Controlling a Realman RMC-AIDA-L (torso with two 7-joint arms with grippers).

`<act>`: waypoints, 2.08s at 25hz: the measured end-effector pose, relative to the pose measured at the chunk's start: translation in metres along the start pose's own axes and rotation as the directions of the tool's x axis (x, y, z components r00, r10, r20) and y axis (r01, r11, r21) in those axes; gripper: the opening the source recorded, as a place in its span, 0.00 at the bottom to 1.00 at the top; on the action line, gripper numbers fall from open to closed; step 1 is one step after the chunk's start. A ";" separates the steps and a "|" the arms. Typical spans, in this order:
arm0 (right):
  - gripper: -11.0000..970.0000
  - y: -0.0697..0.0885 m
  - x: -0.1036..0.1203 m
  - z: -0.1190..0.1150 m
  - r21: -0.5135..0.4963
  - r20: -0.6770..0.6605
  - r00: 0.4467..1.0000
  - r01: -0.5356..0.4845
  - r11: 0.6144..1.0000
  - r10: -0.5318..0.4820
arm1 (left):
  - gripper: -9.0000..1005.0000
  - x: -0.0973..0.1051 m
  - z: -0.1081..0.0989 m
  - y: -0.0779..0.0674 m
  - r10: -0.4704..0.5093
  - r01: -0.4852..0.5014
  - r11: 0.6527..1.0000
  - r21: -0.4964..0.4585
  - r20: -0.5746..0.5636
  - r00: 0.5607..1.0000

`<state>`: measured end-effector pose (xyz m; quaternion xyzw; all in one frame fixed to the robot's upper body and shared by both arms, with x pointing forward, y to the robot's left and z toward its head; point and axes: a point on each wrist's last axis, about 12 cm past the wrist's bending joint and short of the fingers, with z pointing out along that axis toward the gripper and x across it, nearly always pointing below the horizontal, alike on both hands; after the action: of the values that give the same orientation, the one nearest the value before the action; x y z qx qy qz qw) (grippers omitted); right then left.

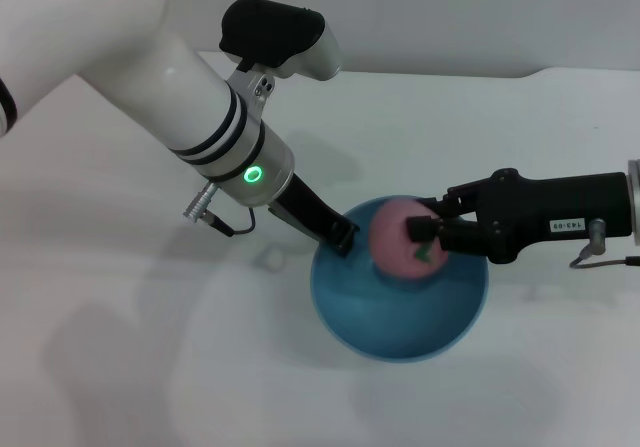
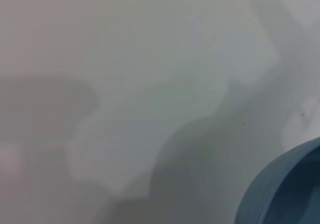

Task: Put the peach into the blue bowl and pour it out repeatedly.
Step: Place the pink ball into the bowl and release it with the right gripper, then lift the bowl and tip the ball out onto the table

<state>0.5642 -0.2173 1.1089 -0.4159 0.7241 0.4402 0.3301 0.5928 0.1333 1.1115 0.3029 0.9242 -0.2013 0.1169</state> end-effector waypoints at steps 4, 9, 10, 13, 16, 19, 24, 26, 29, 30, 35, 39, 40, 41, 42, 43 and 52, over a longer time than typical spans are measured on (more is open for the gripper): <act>0.33 -0.001 0.001 0.000 0.009 -0.001 1.000 -0.001 1.000 0.001 | 0.01 -0.001 0.000 0.000 0.000 0.000 1.000 0.000 0.003 1.000; 0.41 -0.001 0.003 -0.006 0.023 0.017 1.000 -0.013 1.000 0.013 | 0.01 -0.002 -0.001 0.002 -0.006 0.006 1.000 -0.004 0.018 1.000; 0.42 -0.002 0.004 -0.009 0.035 0.030 0.999 -0.025 0.999 0.024 | 0.01 -0.002 -0.001 0.002 -0.006 0.007 1.000 -0.007 0.026 1.000; 0.46 -0.008 0.012 -0.039 0.133 0.151 0.982 -0.130 0.983 0.110 | 0.01 -0.007 0.003 0.007 0.009 -0.004 0.999 -0.048 0.104 0.995; 0.50 -0.011 0.022 -0.061 0.196 0.251 0.955 -0.209 0.958 0.157 | 0.01 -0.008 0.009 0.006 0.038 -0.026 0.996 -0.080 0.152 0.988; 0.50 -0.015 0.049 -0.096 0.283 0.397 0.889 -0.355 0.891 0.228 | 0.01 -0.009 0.018 0.001 0.084 -0.063 0.992 -0.110 0.199 0.976; 0.50 -0.007 0.102 -0.141 0.357 0.583 0.754 -0.572 0.739 0.302 | 0.01 -0.015 0.027 -0.003 0.158 -0.103 0.977 -0.184 0.314 0.936; 0.50 0.000 0.117 -0.153 0.373 0.627 0.719 -0.614 0.695 0.300 | 0.01 -0.017 0.030 -0.008 0.213 -0.137 0.965 -0.222 0.366 0.906; 0.50 0.009 0.135 -0.162 0.390 0.656 0.690 -0.657 0.645 0.306 | 0.01 -0.020 0.036 -0.018 0.304 -0.193 0.941 -0.278 0.444 0.843; 0.50 0.011 0.140 -0.164 0.395 0.662 0.682 -0.670 0.629 0.310 | 0.01 -0.020 0.037 -0.021 0.332 -0.210 0.932 -0.297 0.462 0.822; 0.50 0.016 0.152 -0.165 0.396 0.668 0.666 -0.696 0.599 0.332 | 0.01 0.001 0.058 -0.042 0.619 -0.399 0.781 -0.481 0.503 0.604; 0.50 0.017 0.153 -0.167 0.394 0.679 0.658 -0.702 0.593 0.326 | 0.01 0.023 0.068 -0.051 0.755 -0.480 0.655 -0.584 0.475 0.452; 0.50 0.016 0.152 -0.167 0.394 0.680 0.658 -0.701 0.595 0.325 | 0.01 0.028 0.068 -0.050 0.777 -0.481 0.629 -0.611 0.467 0.423; 0.50 0.016 0.151 -0.166 0.394 0.680 0.658 -0.700 0.596 0.324 | 0.01 0.031 0.068 -0.049 0.793 -0.479 0.609 -0.632 0.462 0.397; 0.50 0.014 0.149 -0.166 0.392 0.679 0.660 -0.696 0.601 0.321 | 0.01 0.034 0.068 -0.048 0.812 -0.473 0.584 -0.660 0.457 0.364; 0.50 0.014 0.149 -0.166 0.392 0.679 0.660 -0.696 0.601 0.321 | 0.01 0.039 0.068 -0.047 0.835 -0.470 0.551 -0.690 0.445 0.325; 0.50 0.008 0.144 -0.163 0.392 0.681 0.660 -0.695 0.603 0.319 | 0.01 0.047 0.068 -0.030 0.903 -0.459 0.429 -0.778 0.351 0.249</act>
<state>0.4758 -0.4085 1.0545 0.0977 0.7906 0.3509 0.4923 0.5438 0.1059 1.0441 0.5350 0.5538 0.0339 0.6371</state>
